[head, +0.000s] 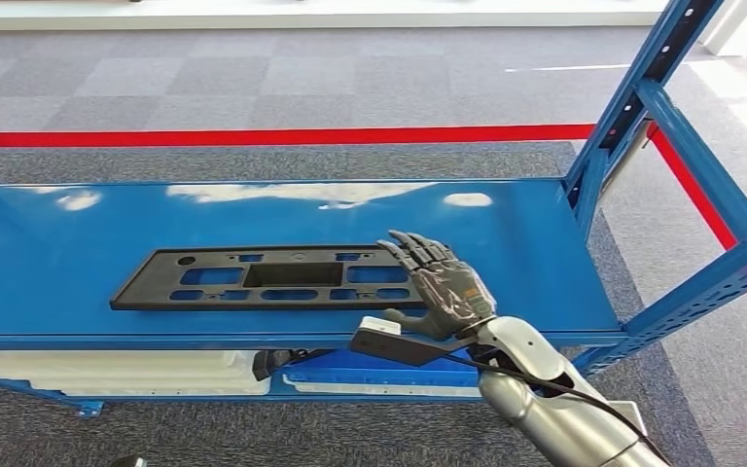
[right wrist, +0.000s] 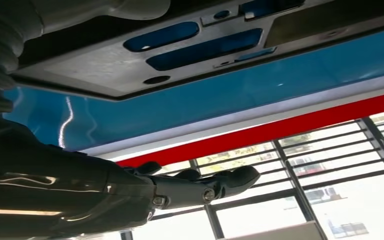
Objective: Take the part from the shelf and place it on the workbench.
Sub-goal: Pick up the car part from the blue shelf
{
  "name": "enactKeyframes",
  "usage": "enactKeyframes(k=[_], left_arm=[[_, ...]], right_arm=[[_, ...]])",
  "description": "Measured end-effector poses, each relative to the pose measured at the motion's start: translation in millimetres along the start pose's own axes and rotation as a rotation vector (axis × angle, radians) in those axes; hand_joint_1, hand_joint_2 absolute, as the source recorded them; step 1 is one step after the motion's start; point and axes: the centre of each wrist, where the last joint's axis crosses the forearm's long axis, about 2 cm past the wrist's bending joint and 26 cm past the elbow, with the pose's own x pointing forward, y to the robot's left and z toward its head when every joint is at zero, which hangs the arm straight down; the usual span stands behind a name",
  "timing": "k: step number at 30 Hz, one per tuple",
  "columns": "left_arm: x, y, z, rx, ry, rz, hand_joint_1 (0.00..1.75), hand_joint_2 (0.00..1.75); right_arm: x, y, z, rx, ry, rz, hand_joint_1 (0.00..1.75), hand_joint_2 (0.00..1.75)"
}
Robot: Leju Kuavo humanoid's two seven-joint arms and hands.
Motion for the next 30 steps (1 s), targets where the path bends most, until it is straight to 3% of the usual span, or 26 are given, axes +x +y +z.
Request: enactKeyframes(k=[13, 30], left_arm=[[2, -2, -1, -0.033, -0.005, -0.032, 0.0, 0.0], [6, -5, -3, -0.06, -0.014, -0.06, 0.0, 0.0]], right_arm=[[-14, 12, 2, 0.116, 0.0, -0.005, 0.0, 1.75], [-16, 7, -34, 0.181, -0.043, 0.257, 0.0, 1.75]])
